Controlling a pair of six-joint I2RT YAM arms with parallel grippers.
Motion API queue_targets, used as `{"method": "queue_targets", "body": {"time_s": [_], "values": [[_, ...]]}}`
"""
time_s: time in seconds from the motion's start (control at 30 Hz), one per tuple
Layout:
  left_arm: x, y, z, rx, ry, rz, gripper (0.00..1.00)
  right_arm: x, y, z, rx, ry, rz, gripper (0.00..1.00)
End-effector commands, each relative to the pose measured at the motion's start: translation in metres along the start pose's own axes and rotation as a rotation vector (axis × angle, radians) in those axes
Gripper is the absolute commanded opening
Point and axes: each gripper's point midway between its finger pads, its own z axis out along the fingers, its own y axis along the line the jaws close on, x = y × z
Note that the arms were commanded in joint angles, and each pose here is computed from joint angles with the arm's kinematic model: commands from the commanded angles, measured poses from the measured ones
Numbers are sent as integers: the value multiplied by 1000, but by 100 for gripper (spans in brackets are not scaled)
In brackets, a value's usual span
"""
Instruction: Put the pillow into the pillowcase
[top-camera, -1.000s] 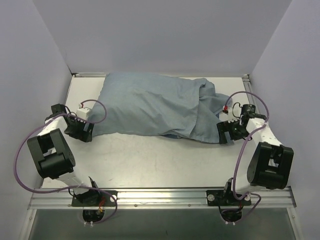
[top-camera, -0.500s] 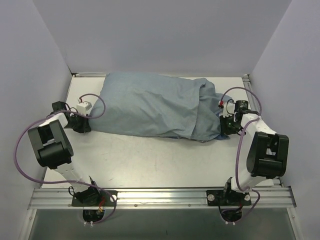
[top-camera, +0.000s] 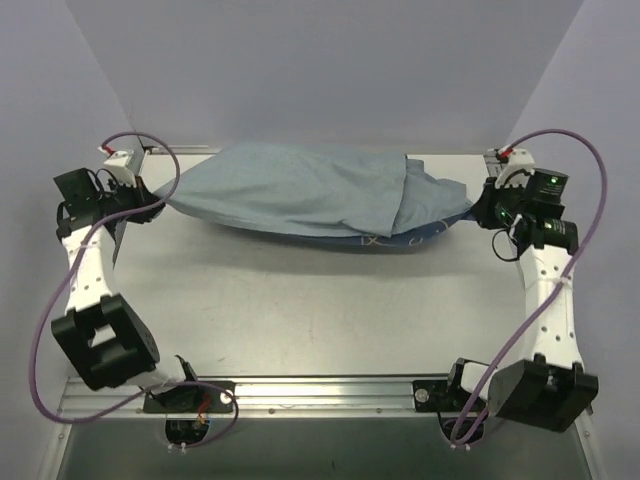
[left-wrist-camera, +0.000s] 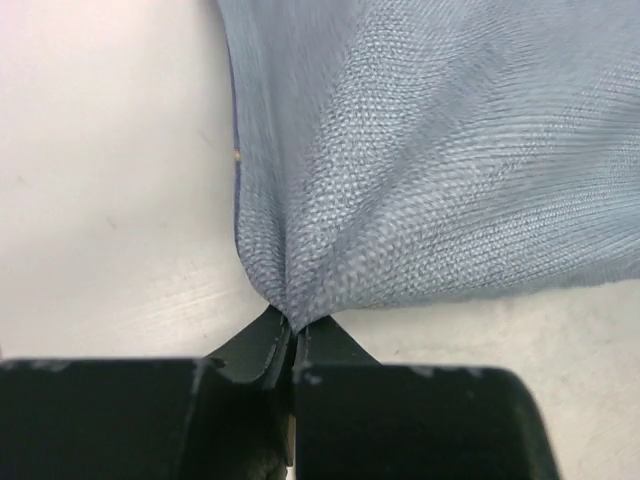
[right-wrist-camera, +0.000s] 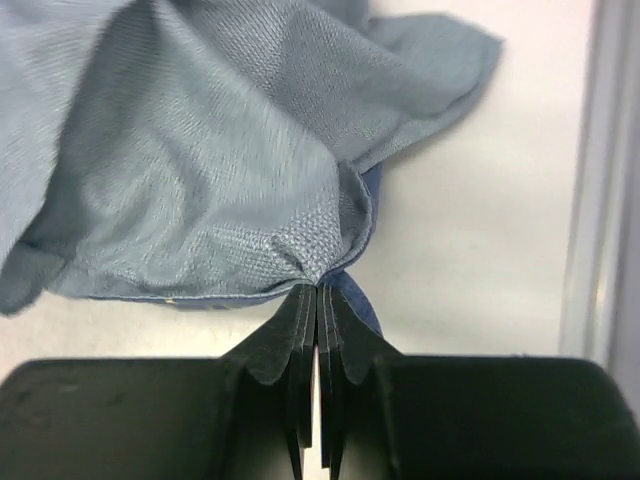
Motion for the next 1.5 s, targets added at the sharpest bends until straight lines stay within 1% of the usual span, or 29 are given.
{"method": "queue_targets", "body": {"time_s": [0.0, 0.07, 0.13, 0.23, 0.3, 0.37, 0.47, 0.53, 0.57, 0.63, 0.67, 0.7, 0.73, 0.77, 0.8, 0.83, 0.87, 0.97, 1.0, 1.03, 1.07, 1.1, 1.13, 1.2, 1.23, 1.27, 1.3, 1.4, 1.47], "values": [[-103, -33, -74, -38, -312, 95, 0, -54, -3, -65, 67, -196, 51, 0], [-122, -44, -103, -71, -392, 83, 0, -72, -4, -99, 106, -283, 63, 0], [-155, -57, -148, -133, -525, 98, 0, -98, -12, -136, 172, -383, 62, 0], [-184, -70, -182, -193, -622, 118, 0, -129, -13, -171, 227, -479, 27, 0], [-199, -73, -189, -195, -659, 139, 0, -136, -21, -161, 223, -462, 31, 0], [-205, -73, -180, -186, -651, 137, 0, -146, -31, -151, 223, -451, 40, 0], [-196, -55, -142, -198, -574, 110, 0, -143, -65, -91, 219, -330, 105, 0], [-192, -44, -105, -208, -517, 113, 0, -143, -77, -65, 224, -284, 121, 0], [-183, -29, -75, -202, -461, 91, 0, -148, -80, -37, 205, -260, 115, 0], [-188, -18, -47, -212, -440, 92, 0, -157, -85, -4, 197, -253, 102, 0], [-175, 2, -10, -226, -367, 82, 3, -168, -89, 28, 204, -233, 87, 0], [-174, 17, 2, -266, -344, 83, 17, -180, -93, 40, 212, -233, 81, 0], [-201, 26, -1, -304, -379, 99, 33, -175, -99, 56, 224, -173, 94, 7], [-189, 55, 23, -344, -319, 50, 62, -166, -115, 84, 257, -123, 93, 45], [-177, 62, 27, -351, -234, 12, 68, -170, -119, 85, 287, -121, 16, 70], [-216, 60, 8, -371, -290, 51, 78, -172, -122, 83, 314, -120, -8, 100], [-199, 66, 13, -386, -208, 17, 84, -169, -124, 78, 337, -99, -15, 100], [-198, 54, -9, -387, -175, 58, 90, -161, -118, 47, 307, -54, 16, 100], [-192, 48, -13, -372, -159, 83, 97, -155, -106, 40, 241, -48, 28, 100], [-186, 40, -18, -357, -152, 93, 98, -126, -91, 43, 173, 30, 44, 100], [-166, 28, -24, -332, -120, 92, 97, -127, -73, 21, 132, 6, 25, 100], [-156, 15, -25, -286, -107, 110, 98, -114, -51, 18, 43, 24, 27, 100], [-141, 6, -26, -261, -85, 108, 98, -82, -27, 19, -32, 113, 36, 100], [-103, -20, -33, -188, -22, 85, 97, -61, 16, -4, -158, 153, 2, 100], [-90, -36, -33, -139, 0, 78, 98, -43, 50, -12, -268, 211, -6, 100], [-59, -50, -38, -113, 67, 37, 97, -18, 70, -19, -323, 264, -7, 100], [-45, -61, -41, -75, 103, 33, 98, -6, 87, -25, -375, 289, -22, 100], [19, -123, -52, 206, 254, 26, 97, 50, 147, -43, -572, 406, -63, 100], [56, -144, -57, 250, 345, 49, 97, 74, 170, -54, -664, 448, -53, 100]]}}
